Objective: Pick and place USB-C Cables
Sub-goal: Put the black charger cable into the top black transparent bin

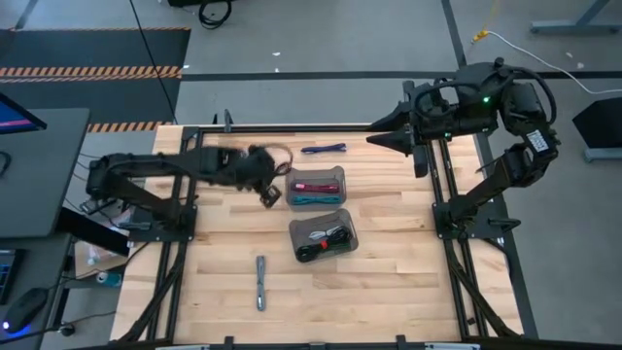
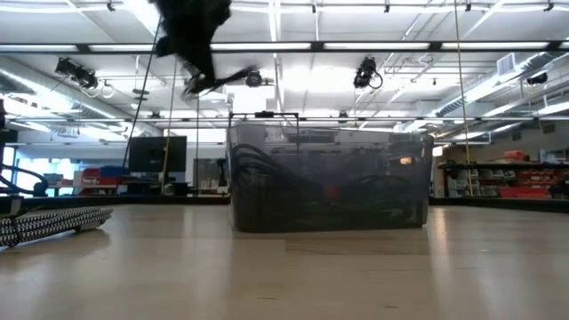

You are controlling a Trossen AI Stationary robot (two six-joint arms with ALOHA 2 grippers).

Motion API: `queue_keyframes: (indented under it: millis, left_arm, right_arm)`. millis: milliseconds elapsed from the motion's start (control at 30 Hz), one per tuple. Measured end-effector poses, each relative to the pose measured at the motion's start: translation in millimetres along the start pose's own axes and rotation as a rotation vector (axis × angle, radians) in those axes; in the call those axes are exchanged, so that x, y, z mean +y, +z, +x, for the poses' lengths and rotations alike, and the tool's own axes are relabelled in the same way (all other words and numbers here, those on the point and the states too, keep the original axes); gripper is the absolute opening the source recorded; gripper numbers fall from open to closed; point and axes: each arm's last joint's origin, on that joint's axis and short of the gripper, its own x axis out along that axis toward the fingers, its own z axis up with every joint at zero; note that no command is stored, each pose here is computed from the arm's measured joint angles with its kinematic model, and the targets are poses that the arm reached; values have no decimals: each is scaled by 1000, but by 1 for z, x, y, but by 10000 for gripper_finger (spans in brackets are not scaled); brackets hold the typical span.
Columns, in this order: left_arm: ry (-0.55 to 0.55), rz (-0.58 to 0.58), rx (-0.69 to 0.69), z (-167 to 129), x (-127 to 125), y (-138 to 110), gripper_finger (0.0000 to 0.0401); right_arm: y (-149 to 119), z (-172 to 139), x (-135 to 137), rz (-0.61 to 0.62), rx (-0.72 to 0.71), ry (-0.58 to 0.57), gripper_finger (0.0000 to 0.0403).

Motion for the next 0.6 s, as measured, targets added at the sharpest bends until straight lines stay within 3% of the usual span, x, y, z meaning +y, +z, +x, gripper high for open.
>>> queue_keyframes:
  millis: [133, 267, 433, 600]
  left_arm:
    - [-54, 81, -18, -13, 5, 40, 4]
    - [-62, 200, 50, -11, 8, 66, 4]
    - [-87, 354, 167, 6, 3, 79, 4]
    - [-140, 432, 203, 26, -6, 81, 4]
  right_arm:
    - [0, 8, 0, 30, 4, -3, 114]
    - [1, 17, 0, 44, 2, -15, 114]
    - [1, 27, 0, 55, 6, -38, 114]
    - [4, 32, 0, 70, -24, -34, 114]
